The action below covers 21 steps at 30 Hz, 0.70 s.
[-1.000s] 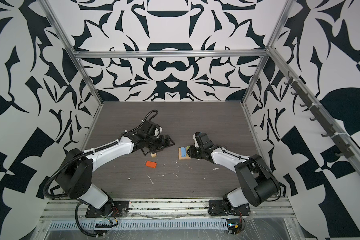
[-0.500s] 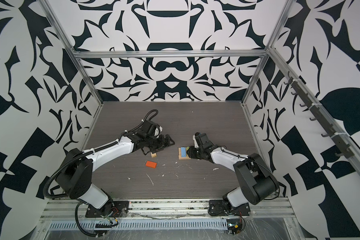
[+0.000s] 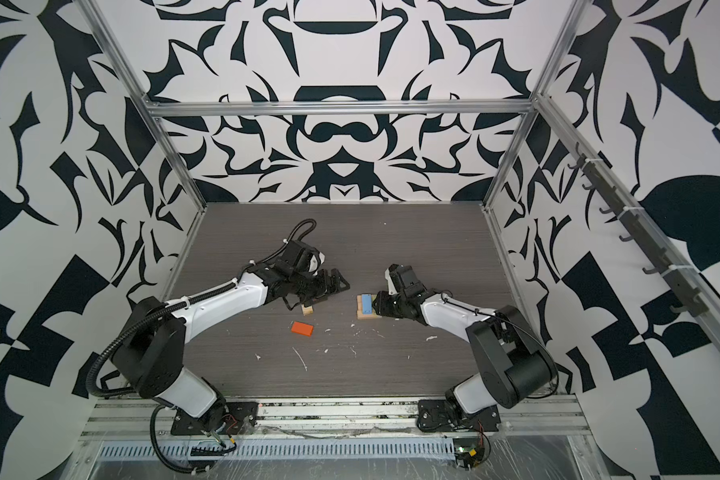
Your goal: Build the wood block tower
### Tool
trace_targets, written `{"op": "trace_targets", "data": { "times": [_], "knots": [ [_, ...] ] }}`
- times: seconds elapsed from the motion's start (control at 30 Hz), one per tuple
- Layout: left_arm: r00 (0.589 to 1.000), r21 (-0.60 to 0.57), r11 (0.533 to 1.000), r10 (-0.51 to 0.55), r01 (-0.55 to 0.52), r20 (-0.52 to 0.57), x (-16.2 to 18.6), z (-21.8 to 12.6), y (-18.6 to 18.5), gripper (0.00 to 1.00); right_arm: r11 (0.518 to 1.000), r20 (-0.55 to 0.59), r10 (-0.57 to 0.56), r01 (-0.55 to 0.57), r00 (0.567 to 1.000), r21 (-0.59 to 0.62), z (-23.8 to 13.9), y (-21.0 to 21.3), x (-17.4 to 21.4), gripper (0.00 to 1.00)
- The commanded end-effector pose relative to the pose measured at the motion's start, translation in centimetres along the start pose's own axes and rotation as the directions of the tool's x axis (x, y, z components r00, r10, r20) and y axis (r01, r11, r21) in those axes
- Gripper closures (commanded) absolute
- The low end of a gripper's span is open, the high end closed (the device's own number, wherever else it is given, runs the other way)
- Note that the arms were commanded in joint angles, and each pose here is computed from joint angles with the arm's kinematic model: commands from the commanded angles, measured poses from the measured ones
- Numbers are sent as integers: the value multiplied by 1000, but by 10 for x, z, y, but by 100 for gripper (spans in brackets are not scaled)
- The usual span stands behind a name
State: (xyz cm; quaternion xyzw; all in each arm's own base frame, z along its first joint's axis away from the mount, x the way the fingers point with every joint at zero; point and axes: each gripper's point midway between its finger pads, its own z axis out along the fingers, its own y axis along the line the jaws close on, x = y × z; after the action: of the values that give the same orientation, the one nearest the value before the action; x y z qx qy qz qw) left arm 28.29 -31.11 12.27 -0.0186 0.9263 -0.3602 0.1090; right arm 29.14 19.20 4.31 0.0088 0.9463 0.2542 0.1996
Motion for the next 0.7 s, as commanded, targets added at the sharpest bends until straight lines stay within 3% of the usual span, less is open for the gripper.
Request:
{"op": "trace_targets", "data": {
  "times": [0.0, 0.37, 0.67],
  "knots": [
    [1000, 11, 1000, 3, -3, -3, -2, 2, -6, 7, 999, 41, -6, 7, 999, -32, -6, 12, -17, 57],
    [1000, 9, 1000, 2, -2, -4, -2, 4, -7, 7, 999, 67, -45, 44, 997, 19, -27, 8, -17, 53],
    [1000, 17, 1000, 15, -14, -24, 3, 16, -17, 7, 998, 54, -59, 60, 997, -27, -30, 18, -16, 44]
  ]
}}
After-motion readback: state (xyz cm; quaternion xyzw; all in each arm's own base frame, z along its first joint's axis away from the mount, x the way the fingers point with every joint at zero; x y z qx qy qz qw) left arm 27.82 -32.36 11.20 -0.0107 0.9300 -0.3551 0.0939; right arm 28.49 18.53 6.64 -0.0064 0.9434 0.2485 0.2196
